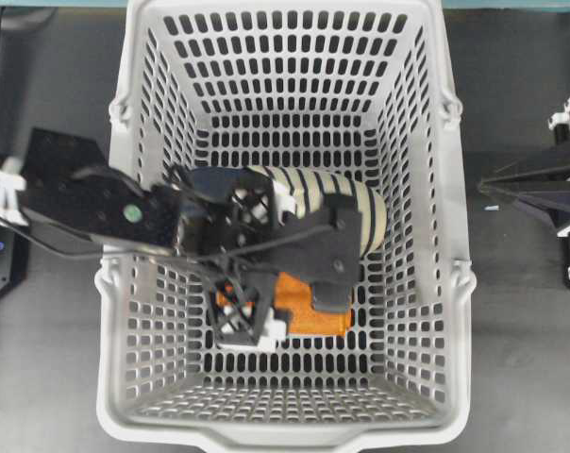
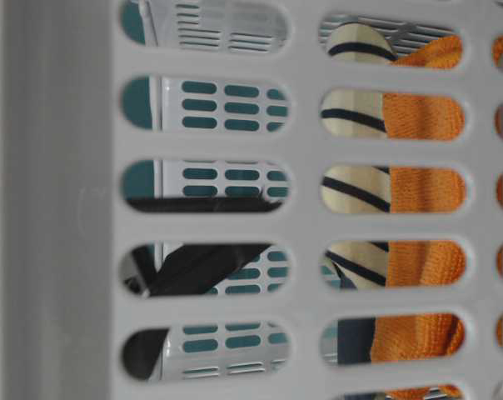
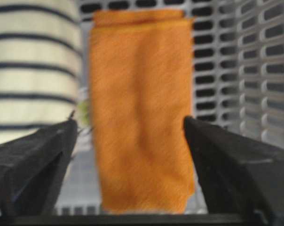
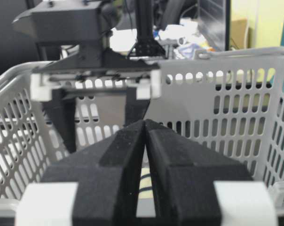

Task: Pick up the orange cloth from the shopping basket with the left arm.
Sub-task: 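Lower the open left gripper onto the orange cloth beside the slipper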

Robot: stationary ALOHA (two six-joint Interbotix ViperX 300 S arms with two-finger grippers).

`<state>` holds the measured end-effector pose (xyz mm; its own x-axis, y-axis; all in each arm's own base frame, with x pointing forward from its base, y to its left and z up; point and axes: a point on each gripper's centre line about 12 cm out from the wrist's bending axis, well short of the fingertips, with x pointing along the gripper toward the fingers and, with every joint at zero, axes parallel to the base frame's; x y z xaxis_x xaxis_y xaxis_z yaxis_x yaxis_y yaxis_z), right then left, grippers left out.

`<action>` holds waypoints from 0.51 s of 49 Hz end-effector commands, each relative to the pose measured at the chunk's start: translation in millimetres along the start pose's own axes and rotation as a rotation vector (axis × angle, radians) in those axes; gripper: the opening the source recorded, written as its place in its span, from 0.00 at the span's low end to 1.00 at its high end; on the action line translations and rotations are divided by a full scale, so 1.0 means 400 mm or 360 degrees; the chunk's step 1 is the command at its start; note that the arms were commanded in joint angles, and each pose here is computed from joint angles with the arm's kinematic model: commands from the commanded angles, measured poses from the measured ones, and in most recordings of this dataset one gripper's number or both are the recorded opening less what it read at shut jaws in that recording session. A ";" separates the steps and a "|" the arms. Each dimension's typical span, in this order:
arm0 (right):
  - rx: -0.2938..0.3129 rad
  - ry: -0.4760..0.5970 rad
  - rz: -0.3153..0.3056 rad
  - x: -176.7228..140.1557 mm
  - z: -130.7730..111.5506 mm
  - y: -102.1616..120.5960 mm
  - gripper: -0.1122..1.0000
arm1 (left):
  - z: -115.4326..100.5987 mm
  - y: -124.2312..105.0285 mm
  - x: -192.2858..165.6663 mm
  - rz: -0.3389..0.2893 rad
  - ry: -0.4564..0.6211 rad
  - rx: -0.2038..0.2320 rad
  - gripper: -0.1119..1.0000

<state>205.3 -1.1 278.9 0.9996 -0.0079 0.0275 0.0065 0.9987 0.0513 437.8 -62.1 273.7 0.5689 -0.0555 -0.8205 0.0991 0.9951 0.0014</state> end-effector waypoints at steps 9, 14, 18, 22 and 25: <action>0.0009 -0.0005 -0.0004 0.003 0.004 -0.001 0.10 | -0.005 -0.013 0.054 -0.0005 0.0039 -0.0005 0.90; 0.0012 0.0002 -0.0005 0.003 0.003 -0.001 0.10 | -0.023 -0.015 0.088 -0.0004 0.0095 0.0002 0.90; 0.0012 0.0005 -0.0005 0.003 0.002 -0.001 0.10 | -0.035 -0.014 0.110 -0.0001 0.0131 0.0013 0.90; 0.0014 0.0014 -0.0006 0.003 0.001 -0.001 0.10 | -0.050 -0.014 0.131 0.0001 0.0170 0.0012 0.90; 0.0017 0.0017 -0.0006 0.003 0.000 -0.001 0.10 | -0.061 -0.013 0.141 0.0002 0.0195 0.0018 0.90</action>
<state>205.2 -1.0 276.5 0.9999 -0.0076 0.0107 0.0070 0.9986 0.0528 449.6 -68.2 213.0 0.4609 -0.0441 -0.8864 0.1026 0.9947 0.0039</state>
